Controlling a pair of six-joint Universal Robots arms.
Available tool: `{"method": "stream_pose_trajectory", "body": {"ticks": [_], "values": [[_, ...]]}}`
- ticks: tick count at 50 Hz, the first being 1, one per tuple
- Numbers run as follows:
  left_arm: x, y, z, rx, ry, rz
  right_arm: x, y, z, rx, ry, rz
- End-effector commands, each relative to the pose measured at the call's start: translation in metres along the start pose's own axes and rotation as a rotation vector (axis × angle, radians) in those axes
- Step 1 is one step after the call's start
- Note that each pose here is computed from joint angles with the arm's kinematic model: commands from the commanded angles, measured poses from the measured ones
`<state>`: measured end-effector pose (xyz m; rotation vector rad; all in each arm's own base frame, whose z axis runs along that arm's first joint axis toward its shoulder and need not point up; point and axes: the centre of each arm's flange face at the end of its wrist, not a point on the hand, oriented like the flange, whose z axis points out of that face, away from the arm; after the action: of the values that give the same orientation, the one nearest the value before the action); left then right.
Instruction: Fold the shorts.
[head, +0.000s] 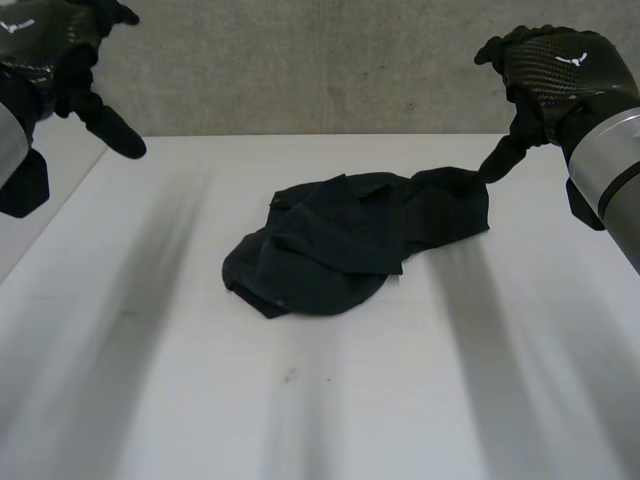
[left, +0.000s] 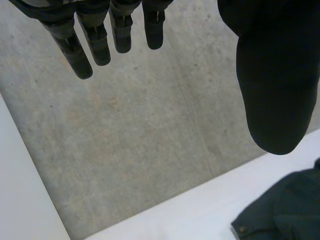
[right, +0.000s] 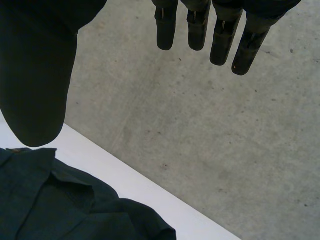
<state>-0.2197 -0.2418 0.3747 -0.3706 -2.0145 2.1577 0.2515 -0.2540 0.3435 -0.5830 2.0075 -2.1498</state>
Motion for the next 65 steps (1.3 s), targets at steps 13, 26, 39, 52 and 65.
{"method": "stream_pose_trajectory", "body": {"ticks": [13, 26, 39, 52, 65], "values": [[0.005, 0.010, -0.001, -0.025, 0.015, 0.001, 0.018, 0.006, 0.009, -0.008, 0.047, -0.010], [0.031, 0.113, 0.043, -0.272, 0.157, 0.220, -0.024, 0.072, -0.002, -0.129, -0.425, -0.244], [0.050, 0.225, 0.074, -0.454, 0.328, 0.222, -0.022, 0.140, -0.016, -0.219, -0.452, -0.176], [0.054, 0.240, 0.103, -0.318, 0.270, 0.231, -0.023, 0.153, -0.017, -0.221, -0.445, -0.176], [-0.071, 0.096, 0.143, 0.142, -0.384, 0.336, -0.025, 0.157, -0.021, -0.235, -0.455, -0.171]]}}
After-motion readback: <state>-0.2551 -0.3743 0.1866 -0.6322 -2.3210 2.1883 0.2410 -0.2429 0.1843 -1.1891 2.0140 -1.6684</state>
